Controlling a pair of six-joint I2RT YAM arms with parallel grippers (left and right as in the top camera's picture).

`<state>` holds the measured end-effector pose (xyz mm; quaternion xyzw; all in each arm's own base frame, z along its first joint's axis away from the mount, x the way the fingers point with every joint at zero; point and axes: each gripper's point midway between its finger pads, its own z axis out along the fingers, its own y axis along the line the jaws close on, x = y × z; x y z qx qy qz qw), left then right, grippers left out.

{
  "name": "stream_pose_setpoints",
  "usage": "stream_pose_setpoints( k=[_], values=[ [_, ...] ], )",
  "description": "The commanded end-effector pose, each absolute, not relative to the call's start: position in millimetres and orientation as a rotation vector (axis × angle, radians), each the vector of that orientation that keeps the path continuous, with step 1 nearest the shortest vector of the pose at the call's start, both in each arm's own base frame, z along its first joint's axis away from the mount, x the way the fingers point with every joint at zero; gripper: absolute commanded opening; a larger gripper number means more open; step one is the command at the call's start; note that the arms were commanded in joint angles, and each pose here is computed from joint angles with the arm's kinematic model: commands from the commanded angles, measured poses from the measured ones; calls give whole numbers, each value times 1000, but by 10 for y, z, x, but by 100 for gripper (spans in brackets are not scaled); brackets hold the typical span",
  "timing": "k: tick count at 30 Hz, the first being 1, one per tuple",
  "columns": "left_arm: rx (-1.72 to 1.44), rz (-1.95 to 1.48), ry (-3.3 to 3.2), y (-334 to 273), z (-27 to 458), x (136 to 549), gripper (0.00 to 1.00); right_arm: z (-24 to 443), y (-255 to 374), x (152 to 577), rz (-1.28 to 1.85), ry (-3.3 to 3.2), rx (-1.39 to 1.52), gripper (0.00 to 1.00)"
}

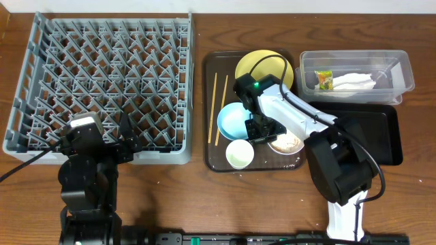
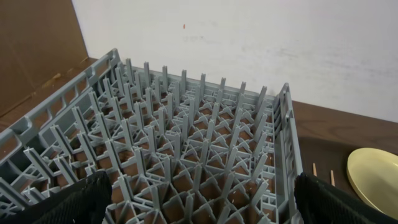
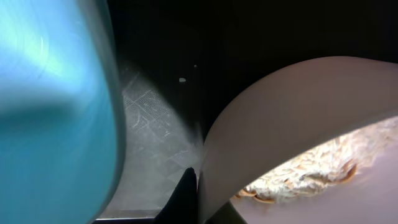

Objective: Sort waste into correct bins and load items into the dishwasher
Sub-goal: 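Grasp the pink cereal bowl rim with the right gripper, then carry the pink bowl to the black tray and tip out the cereal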

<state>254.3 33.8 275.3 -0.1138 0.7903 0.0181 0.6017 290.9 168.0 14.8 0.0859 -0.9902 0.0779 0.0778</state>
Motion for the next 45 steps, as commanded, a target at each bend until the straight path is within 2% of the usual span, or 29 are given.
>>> stream_pose_setpoints(
  k=[1,25,33,45],
  values=[
    [-267,55,1805,364,2869,2529,95,94,1665,2871,254,-2947,279,1],
    [-267,55,1805,364,2869,2529,95,602,1711,2877,149,-3048,279,1],
    [-267,55,1805,364,2869,2529,95,1015,1682,2885,54,-3145,257,1],
    [-267,55,1805,364,2869,2529,95,1597,1277,2818,-85,-3234,123,1]
  ],
)
